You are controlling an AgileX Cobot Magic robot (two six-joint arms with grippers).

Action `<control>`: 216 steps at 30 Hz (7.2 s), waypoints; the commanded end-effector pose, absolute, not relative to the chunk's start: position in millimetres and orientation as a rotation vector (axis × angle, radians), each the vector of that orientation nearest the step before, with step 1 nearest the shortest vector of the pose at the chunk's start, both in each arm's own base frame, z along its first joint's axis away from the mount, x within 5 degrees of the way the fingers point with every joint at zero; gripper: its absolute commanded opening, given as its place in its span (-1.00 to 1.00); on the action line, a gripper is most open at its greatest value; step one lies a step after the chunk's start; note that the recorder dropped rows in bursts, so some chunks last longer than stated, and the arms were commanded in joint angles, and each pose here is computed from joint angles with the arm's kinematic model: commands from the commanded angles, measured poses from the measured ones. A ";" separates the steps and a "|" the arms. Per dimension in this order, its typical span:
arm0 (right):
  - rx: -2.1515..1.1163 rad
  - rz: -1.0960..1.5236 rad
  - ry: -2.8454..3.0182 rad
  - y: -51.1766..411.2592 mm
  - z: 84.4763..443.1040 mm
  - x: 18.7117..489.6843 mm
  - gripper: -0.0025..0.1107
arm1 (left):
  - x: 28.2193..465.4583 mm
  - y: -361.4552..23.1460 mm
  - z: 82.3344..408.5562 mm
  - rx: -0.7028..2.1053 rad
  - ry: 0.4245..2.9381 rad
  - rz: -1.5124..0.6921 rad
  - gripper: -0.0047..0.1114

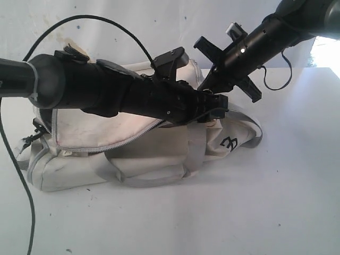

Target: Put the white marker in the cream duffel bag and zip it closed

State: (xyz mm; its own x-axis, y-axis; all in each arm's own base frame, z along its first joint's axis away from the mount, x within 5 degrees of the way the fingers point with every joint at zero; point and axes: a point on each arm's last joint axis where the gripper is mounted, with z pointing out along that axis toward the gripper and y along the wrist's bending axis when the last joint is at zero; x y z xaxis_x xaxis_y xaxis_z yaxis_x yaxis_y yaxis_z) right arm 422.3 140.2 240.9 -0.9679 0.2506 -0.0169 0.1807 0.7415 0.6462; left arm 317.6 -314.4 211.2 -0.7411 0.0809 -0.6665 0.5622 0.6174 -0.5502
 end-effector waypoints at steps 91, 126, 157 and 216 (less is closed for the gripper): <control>0.131 0.879 2.928 131.1 237.6 414.8 -0.96 | 308.2 -278.8 216.6 0.902 2.582 -1.089 -0.92; 0.130 0.467 2.994 66.8 227.1 422.6 -0.96 | 292.6 -168.3 277.7 0.924 2.854 -0.523 -0.92; 0.068 0.134 3.002 40.3 220.8 424.9 -0.96 | 246.8 -81.4 334.0 0.531 2.761 -0.121 -0.92; -0.514 0.537 2.842 114.2 258.8 399.2 0.14 | 268.3 -98.6 301.9 0.231 2.474 -0.450 0.25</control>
